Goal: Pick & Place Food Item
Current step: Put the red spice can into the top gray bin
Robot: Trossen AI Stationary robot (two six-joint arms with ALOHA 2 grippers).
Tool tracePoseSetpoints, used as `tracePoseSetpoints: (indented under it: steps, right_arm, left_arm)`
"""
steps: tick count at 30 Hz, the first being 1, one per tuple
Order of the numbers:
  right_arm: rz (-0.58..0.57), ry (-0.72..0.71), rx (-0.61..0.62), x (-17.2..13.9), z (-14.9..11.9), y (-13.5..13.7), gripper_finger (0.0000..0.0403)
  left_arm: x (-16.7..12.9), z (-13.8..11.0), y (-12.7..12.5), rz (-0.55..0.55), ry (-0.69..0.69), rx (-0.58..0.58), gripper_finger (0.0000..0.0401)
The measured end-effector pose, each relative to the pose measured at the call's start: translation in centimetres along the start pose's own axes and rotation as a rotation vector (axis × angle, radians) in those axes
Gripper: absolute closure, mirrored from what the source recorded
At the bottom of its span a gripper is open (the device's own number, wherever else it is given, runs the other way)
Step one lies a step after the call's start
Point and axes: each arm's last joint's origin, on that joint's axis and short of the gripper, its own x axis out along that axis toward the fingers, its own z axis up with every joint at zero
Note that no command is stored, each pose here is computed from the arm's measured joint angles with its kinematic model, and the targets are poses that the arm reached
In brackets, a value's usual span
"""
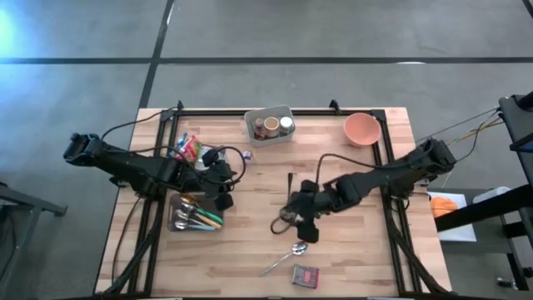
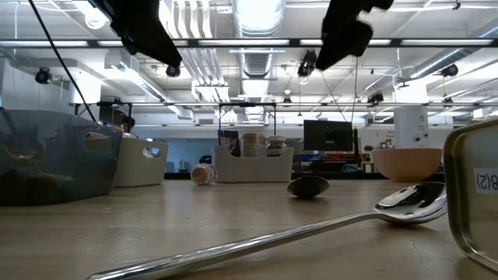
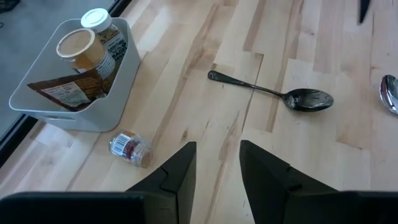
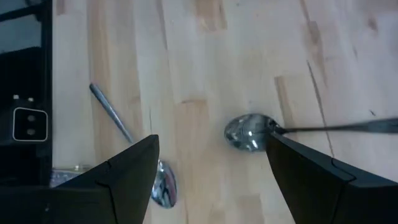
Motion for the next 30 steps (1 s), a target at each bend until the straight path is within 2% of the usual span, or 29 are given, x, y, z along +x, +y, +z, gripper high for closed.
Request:
tracePoseSetpoints:
  steps: [4,9,14,19,22,30]
  right_arm:
    - [-0.019,-0.015,0.060,-0.8,-0.9,2.1,0.0110]
    - [0.012,0.004,0.140,-1.1,-2.4,4.1,0.0110]
    - [0.043,0.052,0.079,-0.6,-4.2,6.5,0.0110]
    - [0.071,0.144,0.019,1.8,-5.3,9.5,0.0110]
    - [0.082,0.192,0.010,3.1,-5.0,11.1,0.0110]
    - [-0.026,0.290,0.089,4.8,-4.1,14.2,0.0110]
  left_arm:
    - [0.0,0.0,0.0,0.000,0.000,0.000,0.0275]
    - [0.0,0.0,0.0,0.000,0.000,-0.001,0.0275]
    - [0.0,-0.1,0.0,0.002,0.007,0.004,0.0275]
    - [0.0,-0.1,0.0,0.004,0.013,0.021,0.0275]
    - [0.0,-0.1,0.0,0.004,0.013,0.036,0.0275]
    - [0.0,-0.2,0.1,0.003,0.023,0.055,0.0275]
